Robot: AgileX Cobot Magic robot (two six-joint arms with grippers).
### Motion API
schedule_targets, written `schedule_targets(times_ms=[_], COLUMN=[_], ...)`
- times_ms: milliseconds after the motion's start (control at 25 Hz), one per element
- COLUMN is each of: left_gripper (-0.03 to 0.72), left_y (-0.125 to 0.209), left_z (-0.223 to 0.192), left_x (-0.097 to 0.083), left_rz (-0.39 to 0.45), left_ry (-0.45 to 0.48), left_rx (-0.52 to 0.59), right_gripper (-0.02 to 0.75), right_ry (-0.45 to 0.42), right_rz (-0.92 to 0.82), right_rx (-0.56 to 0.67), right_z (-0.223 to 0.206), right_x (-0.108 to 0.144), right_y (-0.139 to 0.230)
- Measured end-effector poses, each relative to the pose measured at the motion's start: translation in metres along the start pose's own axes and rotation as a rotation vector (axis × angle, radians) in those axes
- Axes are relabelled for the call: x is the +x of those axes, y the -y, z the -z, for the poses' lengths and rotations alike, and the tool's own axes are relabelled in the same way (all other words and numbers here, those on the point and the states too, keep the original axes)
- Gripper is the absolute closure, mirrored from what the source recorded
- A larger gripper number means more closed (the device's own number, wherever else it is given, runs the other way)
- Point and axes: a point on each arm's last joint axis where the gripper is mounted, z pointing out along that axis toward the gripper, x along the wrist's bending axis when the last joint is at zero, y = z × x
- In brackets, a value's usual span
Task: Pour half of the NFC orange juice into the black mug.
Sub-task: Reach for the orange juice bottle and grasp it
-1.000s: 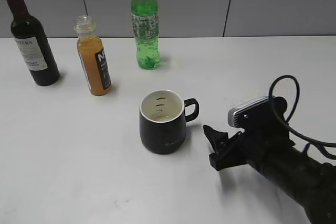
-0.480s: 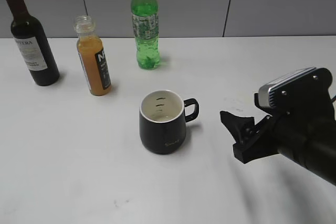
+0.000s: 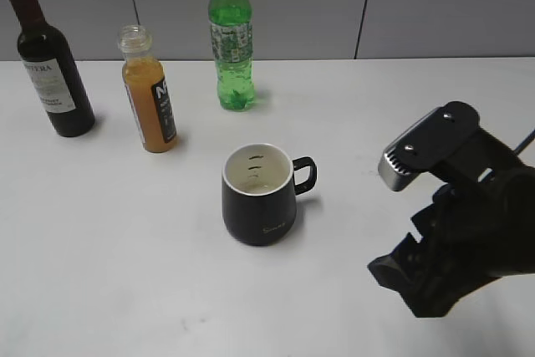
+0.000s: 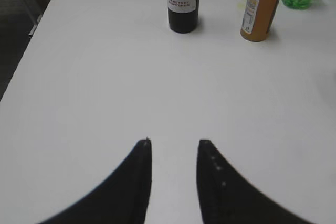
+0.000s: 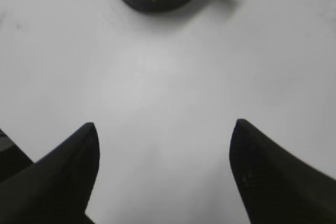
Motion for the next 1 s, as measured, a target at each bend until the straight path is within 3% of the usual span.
schedule_targets(times_ms=[320,560,1000], left_gripper=[0.451,0.451,0.451], left_y=[0.000,0.000,0.000], left_z=[0.000,0.000,0.000], left_x=[0.000,0.000,0.000], left_rz=[0.000,0.000,0.000], left_ry=[0.000,0.000,0.000], left_rx=[0.000,0.000,0.000], right_gripper=[0.150,0.150,0.150], right_ry=[0.071,0.112,0.359], right_rz=[-0.043,-0.130,-0.350], right_rx=[0.091,0.003,-0.223], right_z=[0.059,0.107,0.164], right_x=[-0.002,-0.006,-0.018], right_y=[0.022,0.040,0.100])
